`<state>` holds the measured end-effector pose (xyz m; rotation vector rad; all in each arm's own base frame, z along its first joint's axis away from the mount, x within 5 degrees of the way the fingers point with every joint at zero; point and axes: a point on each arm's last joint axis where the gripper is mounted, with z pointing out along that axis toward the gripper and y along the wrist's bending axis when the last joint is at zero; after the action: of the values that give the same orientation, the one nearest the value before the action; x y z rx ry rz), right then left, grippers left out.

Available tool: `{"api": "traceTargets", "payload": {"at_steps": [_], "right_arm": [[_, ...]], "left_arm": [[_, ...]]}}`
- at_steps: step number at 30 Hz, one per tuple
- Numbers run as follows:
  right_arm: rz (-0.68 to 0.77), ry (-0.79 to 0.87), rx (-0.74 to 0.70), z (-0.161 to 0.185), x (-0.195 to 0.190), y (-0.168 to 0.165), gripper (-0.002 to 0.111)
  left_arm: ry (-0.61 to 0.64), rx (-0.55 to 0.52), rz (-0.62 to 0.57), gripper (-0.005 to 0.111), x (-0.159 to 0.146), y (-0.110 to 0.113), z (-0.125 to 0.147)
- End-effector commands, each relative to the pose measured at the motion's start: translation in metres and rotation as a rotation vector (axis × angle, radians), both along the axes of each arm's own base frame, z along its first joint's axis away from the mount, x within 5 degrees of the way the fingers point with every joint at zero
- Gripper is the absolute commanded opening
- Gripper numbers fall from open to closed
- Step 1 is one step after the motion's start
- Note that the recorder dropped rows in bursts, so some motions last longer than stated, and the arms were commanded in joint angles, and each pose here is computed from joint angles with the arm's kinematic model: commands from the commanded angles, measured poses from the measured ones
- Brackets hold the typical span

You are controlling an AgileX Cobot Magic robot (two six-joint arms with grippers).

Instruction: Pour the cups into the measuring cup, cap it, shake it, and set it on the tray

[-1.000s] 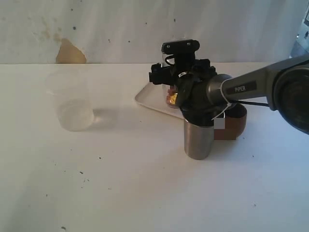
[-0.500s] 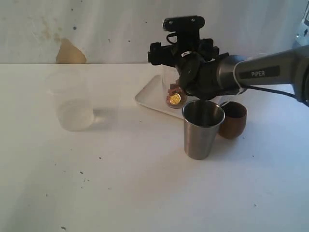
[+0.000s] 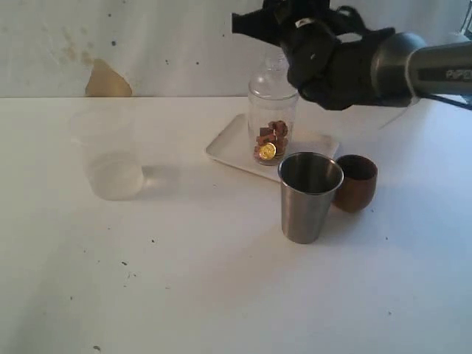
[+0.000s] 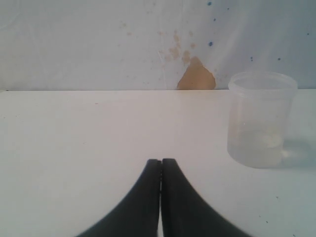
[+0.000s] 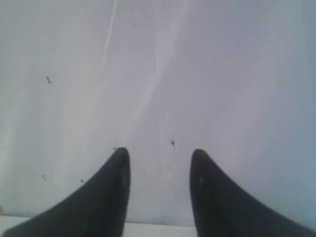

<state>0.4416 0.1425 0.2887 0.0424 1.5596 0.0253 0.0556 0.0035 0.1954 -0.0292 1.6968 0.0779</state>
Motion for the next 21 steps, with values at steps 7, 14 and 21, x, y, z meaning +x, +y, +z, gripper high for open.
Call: {"api": "traceTargets", "payload": {"at_steps": [7, 14, 21], "right_arm": [[0.313, 0.042, -0.029, 0.103, -0.067, 0.002, 0.0], [0.388, -0.002, 0.013, 0.143, -0.136, -0.019, 0.0], [0.449, 0.002, 0.014, 0.141, -0.217, -0.046, 0.0]], "left_arm": [[-0.01, -0.002, 0.005, 0.001, 0.0, 0.0, -0.001], [-0.01, -0.002, 0.005, 0.001, 0.0, 0.0, -0.001], [-0.01, -0.002, 0.005, 0.001, 0.0, 0.0, -0.001]]}}
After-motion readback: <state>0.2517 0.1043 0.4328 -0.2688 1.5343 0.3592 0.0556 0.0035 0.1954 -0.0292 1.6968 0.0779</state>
